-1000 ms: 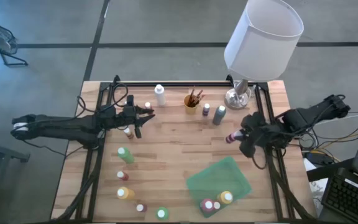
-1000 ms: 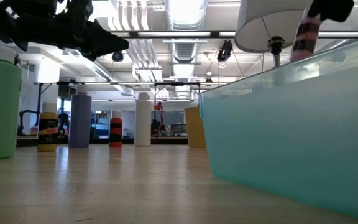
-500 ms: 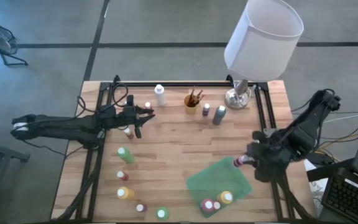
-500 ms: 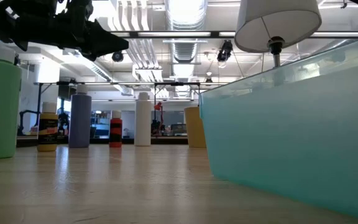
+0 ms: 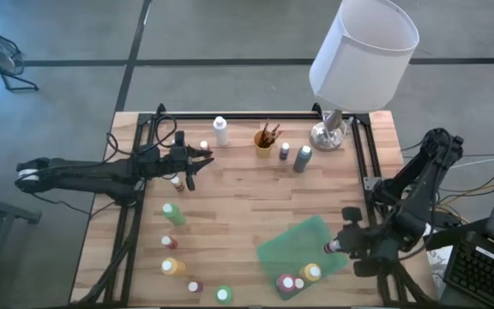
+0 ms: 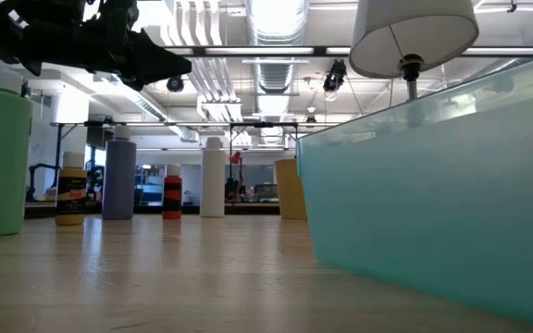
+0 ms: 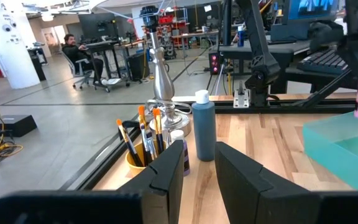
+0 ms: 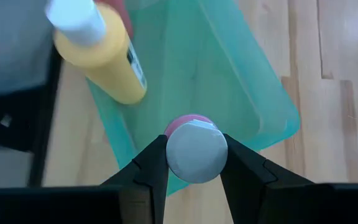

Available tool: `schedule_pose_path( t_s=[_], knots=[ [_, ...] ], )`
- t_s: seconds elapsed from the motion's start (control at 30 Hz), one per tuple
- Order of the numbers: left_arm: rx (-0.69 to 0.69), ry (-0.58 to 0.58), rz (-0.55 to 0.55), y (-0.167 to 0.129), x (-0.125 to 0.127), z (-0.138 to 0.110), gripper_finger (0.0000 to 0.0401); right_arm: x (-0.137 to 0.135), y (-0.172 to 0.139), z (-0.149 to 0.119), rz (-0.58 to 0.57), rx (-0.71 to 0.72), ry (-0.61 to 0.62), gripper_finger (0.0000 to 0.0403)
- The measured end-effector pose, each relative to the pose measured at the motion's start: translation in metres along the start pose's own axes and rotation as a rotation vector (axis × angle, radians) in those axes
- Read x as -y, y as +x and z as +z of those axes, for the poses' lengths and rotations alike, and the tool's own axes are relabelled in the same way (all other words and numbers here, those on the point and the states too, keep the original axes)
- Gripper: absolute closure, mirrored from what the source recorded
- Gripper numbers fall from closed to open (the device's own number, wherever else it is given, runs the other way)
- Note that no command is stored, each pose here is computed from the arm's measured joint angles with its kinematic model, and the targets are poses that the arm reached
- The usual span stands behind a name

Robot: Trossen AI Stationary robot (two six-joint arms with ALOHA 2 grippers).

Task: Pick & Place Paint Supplies
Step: Put the pink paint bottle into the green bin

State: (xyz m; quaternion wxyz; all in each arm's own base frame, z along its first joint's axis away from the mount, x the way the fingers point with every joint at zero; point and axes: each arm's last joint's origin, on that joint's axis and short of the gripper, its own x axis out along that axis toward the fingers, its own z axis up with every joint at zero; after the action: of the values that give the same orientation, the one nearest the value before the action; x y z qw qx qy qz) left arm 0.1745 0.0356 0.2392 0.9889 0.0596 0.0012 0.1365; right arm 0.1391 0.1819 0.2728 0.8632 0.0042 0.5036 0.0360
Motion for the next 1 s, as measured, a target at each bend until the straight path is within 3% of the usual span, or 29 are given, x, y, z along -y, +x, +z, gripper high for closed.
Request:
schedule_pose_path(
  t_s=[0.23, 1.0],
  knots=[
    [0.000, 0.000, 0.001, 0.000, 0.000, 0.000, 0.0304, -0.015, 0.025, 0.001, -0.046, -0.045, 0.006, 0.0292],
    [0.000, 0.000, 0.001, 0.000, 0.000, 0.000, 0.0304, -0.044, 0.055, 0.009, 0.055, -0.033, 0.027, 0.0292]
  ],
)
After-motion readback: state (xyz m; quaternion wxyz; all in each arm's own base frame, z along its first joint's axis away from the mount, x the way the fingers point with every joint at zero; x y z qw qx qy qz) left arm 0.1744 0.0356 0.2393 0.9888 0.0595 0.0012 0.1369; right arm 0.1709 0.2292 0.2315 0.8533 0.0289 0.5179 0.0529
